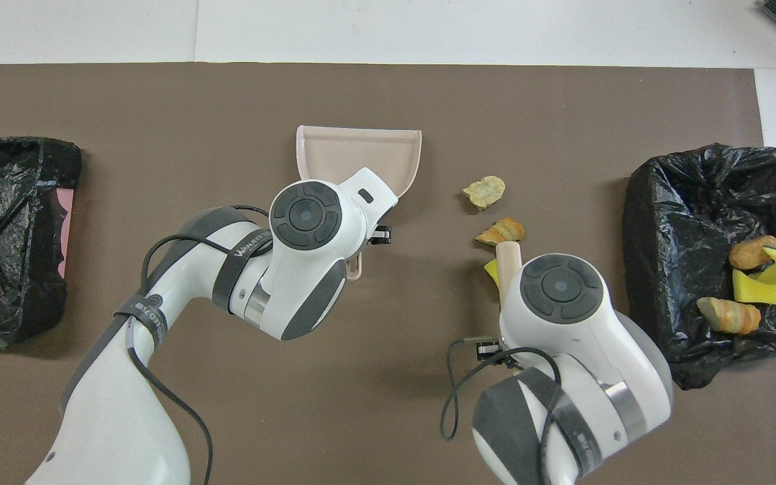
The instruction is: Sweep and dump trash in bin
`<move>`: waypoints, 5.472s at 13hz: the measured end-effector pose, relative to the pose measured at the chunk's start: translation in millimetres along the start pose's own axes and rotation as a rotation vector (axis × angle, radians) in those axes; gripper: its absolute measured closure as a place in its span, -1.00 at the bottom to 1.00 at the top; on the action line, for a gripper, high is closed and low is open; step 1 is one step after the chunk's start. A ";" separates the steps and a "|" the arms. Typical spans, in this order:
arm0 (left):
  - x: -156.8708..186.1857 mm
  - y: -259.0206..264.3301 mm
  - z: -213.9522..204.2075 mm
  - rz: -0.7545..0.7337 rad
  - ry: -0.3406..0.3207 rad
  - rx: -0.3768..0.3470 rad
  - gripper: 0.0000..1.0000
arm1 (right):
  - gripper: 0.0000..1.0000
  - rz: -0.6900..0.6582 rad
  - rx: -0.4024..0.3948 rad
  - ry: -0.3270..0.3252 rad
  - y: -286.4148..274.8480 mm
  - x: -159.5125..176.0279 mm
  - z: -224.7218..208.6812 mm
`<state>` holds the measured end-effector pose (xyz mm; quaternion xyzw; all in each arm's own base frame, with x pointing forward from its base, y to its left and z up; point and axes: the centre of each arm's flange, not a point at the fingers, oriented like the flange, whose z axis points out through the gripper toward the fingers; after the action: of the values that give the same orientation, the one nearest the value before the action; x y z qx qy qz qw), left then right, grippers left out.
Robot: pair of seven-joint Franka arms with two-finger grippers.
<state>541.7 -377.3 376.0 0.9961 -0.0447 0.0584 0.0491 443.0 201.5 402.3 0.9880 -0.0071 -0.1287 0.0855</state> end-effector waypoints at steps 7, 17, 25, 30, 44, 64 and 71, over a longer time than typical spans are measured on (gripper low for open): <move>17.1 -38.0 -16.7 0.208 -0.005 0.013 0.37 | 0.49 -0.037 -0.015 0.085 89.0 69.5 30.8; 25.9 -79.5 -11.9 0.625 -0.086 0.026 0.37 | 0.49 -0.235 -0.011 0.109 59.5 128.7 44.2; 12.2 -102.9 -11.3 1.109 -0.249 -0.024 0.37 | 0.49 -0.259 0.040 0.087 -5.4 114.5 27.8; -6.0 -106.4 -9.0 1.220 -0.282 0.004 0.37 | 0.49 -0.242 0.143 0.047 -84.4 81.4 24.9; -44.1 -106.5 2.2 1.297 -0.241 0.064 0.37 | 0.49 -0.087 0.150 -0.103 -2.6 81.3 -31.1; -45.7 -106.5 2.9 1.300 -0.243 0.064 0.37 | 0.49 -0.156 0.206 0.026 -106.7 55.9 41.6; -45.7 -107.6 3.6 1.299 -0.239 0.065 0.37 | 0.49 -0.225 0.259 0.009 -147.6 59.6 28.0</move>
<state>507.1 -267.2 357.0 0.7671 -0.6398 -0.0336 -0.0316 492.4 340.0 335.4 0.9859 0.0872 -0.1309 -0.0575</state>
